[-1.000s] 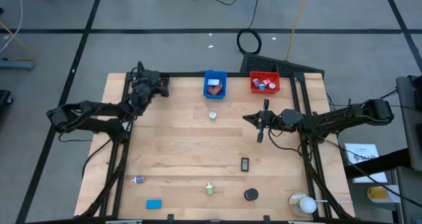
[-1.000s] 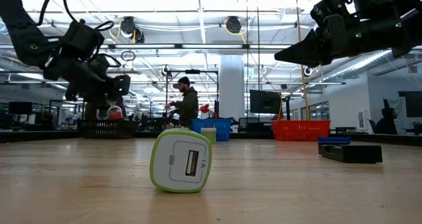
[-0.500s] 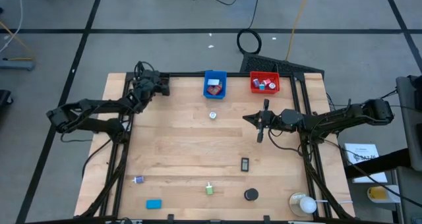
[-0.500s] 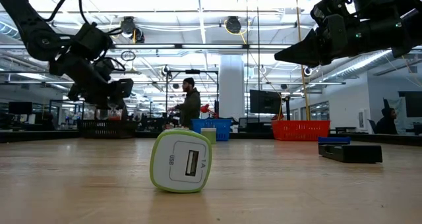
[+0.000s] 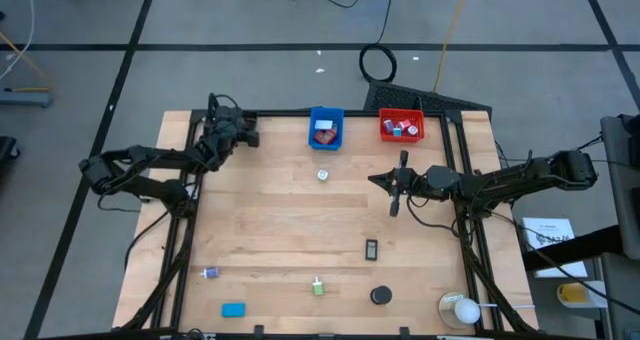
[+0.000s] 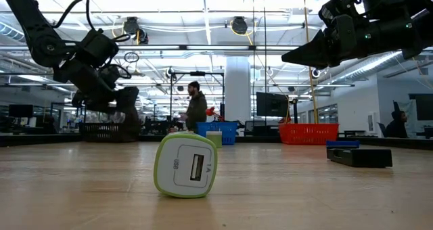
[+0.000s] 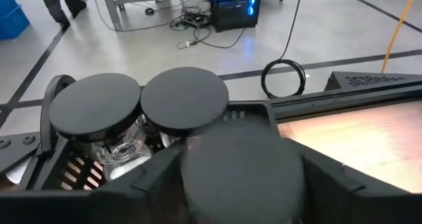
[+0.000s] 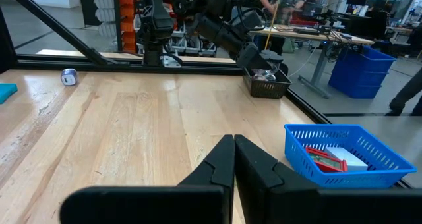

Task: Pick & Place Office items
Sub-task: Put the pink hourglass into the black basket

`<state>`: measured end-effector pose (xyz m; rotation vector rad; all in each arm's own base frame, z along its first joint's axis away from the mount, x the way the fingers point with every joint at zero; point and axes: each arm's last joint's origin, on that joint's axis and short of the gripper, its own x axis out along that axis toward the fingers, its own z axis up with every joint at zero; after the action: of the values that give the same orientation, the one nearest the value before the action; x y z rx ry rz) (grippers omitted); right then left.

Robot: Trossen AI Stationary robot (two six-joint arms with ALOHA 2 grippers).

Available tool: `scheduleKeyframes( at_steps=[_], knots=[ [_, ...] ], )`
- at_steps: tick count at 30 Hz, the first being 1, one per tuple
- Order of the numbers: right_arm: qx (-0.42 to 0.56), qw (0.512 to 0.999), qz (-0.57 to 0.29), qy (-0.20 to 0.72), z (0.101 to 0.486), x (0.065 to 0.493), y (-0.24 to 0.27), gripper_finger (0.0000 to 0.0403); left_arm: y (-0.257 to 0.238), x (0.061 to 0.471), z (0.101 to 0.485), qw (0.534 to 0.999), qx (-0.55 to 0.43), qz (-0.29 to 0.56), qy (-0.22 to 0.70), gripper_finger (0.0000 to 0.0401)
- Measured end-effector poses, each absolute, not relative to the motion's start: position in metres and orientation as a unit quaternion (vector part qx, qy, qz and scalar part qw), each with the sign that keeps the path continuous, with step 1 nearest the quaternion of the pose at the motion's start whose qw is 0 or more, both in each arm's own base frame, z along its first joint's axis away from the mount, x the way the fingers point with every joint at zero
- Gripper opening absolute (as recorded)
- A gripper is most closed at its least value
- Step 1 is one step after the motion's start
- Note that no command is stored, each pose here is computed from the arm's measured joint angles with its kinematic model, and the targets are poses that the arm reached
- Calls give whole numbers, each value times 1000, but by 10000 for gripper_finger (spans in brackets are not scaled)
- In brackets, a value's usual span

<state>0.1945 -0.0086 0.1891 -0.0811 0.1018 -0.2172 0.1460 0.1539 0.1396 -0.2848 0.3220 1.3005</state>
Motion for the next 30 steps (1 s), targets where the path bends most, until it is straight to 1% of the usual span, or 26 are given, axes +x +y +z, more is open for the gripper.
scheduleKeyframes(
  at_steps=[2, 5, 10, 22, 26, 28, 30],
  knots=[
    [-40, 992, -108, 51, 189, 195, -9, 4, 154, 146, 140, 775, -130, 600, 149, 265],
    [-40, 992, -108, 51, 189, 195, -9, 4, 154, 146, 140, 776, -123, 599, 154, 286],
    [-40, 992, -108, 51, 189, 195, -9, 4, 152, 144, 147, 780, -106, 596, 155, 294],
    [-40, 992, -108, 51, 189, 195, -9, 4, 134, 124, 172, 782, -97, 594, 165, 296],
    [-40, 992, -108, 51, 189, 195, -9, 4, 127, 119, 178, 798, -105, 571, 164, 294],
    [-40, 992, -108, 51, 189, 195, -9, 4, 125, 118, 180, 808, -110, 555, 162, 282],
    [-40, 992, -108, 51, 189, 195, -9, 4, 124, 118, 180, 820, -116, 536, 164, 257]
  ],
)
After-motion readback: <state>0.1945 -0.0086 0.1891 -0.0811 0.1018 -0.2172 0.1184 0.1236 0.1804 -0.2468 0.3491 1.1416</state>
